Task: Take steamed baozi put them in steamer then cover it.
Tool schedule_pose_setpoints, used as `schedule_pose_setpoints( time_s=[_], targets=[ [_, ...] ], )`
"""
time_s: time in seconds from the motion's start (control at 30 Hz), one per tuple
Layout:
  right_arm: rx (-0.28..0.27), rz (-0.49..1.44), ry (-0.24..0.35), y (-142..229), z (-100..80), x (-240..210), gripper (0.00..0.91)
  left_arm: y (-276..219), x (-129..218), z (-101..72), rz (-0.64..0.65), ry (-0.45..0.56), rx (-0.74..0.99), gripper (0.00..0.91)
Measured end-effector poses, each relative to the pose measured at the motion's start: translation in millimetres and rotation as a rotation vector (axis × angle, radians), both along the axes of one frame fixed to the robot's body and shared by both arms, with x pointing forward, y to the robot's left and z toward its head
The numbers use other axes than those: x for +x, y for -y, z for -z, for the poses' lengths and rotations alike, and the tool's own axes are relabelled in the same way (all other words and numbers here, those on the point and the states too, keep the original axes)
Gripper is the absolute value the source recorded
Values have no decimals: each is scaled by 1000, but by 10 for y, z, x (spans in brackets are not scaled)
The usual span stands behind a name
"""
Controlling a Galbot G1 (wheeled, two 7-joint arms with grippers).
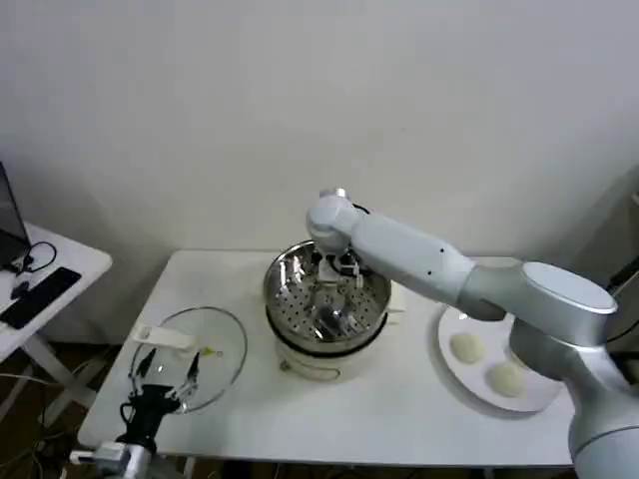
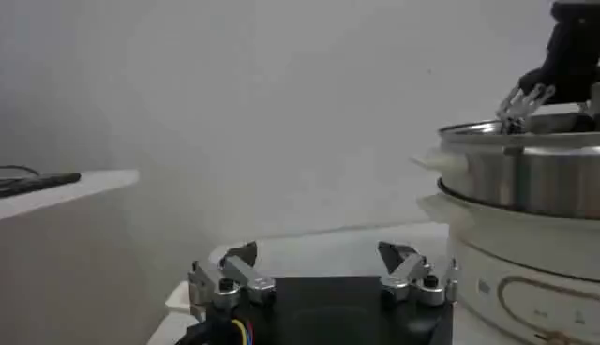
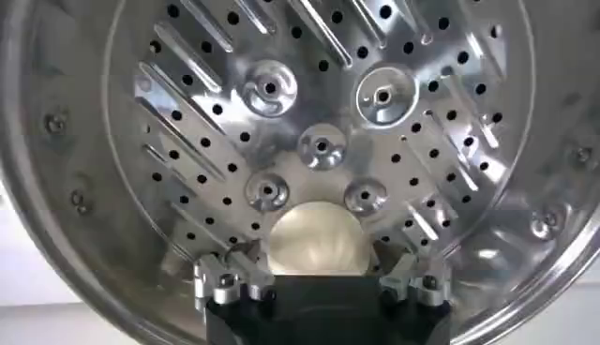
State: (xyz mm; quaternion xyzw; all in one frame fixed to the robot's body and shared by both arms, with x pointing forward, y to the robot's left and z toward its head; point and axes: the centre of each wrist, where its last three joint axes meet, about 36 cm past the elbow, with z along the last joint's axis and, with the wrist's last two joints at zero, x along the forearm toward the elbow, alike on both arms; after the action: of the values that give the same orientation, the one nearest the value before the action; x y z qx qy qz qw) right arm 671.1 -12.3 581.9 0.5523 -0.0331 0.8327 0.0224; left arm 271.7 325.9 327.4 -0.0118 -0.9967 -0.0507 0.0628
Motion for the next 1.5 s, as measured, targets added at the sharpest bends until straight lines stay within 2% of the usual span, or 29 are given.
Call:
schedule_pose_setpoints(
  time_s=[0.2, 0.4, 0.47, 0.6, 0.77, 0.9, 1.1, 1.3, 1.5],
  targets=[
    [0, -4, 7, 101, -235, -28, 907, -5, -3, -6, -2, 1, 1, 907],
    [43, 62, 1, 477, -665, -22, 907, -9, 0, -11, -3, 0, 2, 907],
    [77, 116, -13, 669, -816, -10, 907, -6, 11, -18, -2, 1, 1, 907],
    [189, 303, -71, 1194, -1077, 12, 907, 1, 32, -30, 5, 5, 2, 907],
    [329, 599, -159, 2020, -1135, 36, 907, 22, 54, -51, 13, 9, -3, 907],
    [420, 818, -216, 2678, -1046, -13, 907, 39, 79, -90, 21, 22, -5, 907],
    [496, 1068, -287, 3492, -637, -194, 907, 76, 103, -132, 21, 26, -11, 907],
    [510, 1207, -345, 3927, -77, -365, 907, 117, 86, -135, 13, 23, -13, 907],
    [489, 1286, -370, 4182, 424, -481, 907, 109, 46, -141, 1, 20, -5, 907]
  ],
)
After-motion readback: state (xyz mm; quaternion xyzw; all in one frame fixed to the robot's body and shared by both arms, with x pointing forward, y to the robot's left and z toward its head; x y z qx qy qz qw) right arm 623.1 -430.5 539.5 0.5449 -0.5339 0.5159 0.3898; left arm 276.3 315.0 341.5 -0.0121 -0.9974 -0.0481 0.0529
